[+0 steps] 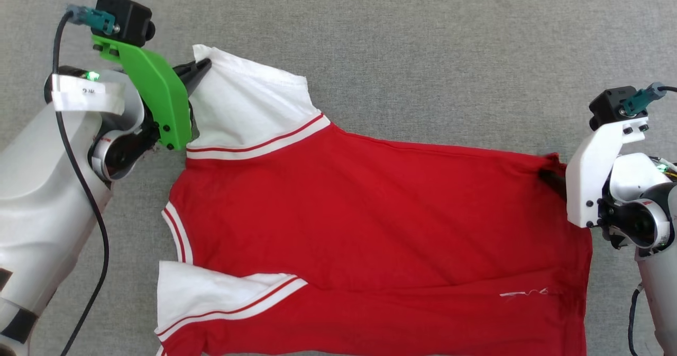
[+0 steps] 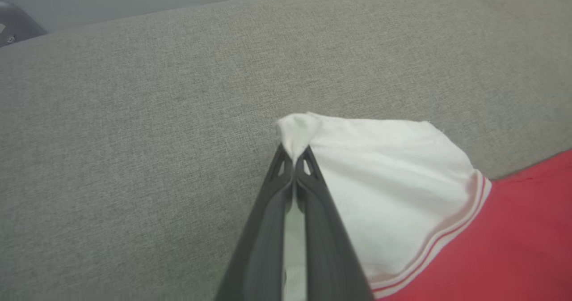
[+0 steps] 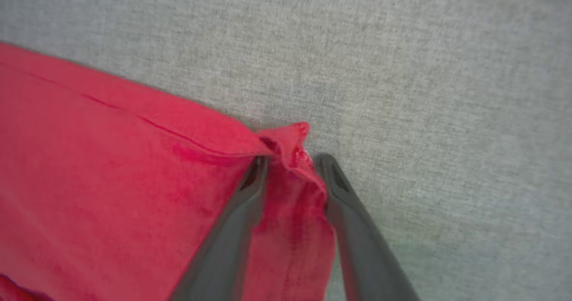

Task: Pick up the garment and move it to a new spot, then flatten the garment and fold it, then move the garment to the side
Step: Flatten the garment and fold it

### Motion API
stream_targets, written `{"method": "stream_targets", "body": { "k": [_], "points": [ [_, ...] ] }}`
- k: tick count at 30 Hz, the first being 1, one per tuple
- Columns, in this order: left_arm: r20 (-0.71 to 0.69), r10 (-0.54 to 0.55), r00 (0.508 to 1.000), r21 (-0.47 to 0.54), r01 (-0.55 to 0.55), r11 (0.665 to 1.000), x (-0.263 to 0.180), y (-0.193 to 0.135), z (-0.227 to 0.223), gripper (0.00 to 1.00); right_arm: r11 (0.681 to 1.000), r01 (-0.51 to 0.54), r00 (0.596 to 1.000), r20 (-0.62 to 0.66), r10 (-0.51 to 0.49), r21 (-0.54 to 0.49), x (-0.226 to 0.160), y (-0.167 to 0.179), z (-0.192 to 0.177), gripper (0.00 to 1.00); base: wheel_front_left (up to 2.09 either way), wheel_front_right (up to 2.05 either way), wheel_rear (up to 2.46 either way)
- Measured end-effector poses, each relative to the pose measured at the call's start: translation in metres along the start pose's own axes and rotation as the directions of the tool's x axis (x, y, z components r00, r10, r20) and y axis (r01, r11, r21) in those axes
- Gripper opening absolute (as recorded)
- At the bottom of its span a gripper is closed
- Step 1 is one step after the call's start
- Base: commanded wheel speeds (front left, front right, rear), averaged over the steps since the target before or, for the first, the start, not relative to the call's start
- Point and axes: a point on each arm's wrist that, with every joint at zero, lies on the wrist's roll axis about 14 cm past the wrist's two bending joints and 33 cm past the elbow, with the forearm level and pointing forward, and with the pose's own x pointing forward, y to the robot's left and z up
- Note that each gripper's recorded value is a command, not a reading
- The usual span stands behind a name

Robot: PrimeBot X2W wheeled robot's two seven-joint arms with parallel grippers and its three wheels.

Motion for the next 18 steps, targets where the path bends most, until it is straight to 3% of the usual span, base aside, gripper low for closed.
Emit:
{"method": "stream_targets", "body": {
  "k": [5,13,18],
  "points": [
    [0.041,0.010,0.999,-0.009,-0.010,1.000,-0.011,0.002,-0.001,0.00,1.000,-0.022,0.999,0.035,0.022,0.013,-0.006,0.008,0.007,0.00,0.00,0.00,0.00],
    [0.161,0.052,0.986,-0.033,-0.047,0.998,-0.048,0.003,0.007,0.00,0.999,-0.027,0.970,0.240,0.017,0.037,-0.044,0.011,0.032,0.00,0.00,0.00,0.00],
    [0.198,0.099,0.975,-0.081,-0.085,0.993,-0.080,0.001,-0.012,0.00,0.997,-0.041,0.954,0.298,0.021,0.063,-0.063,0.019,0.015,0.00,0.00,0.00,0.00]
  ]
}}
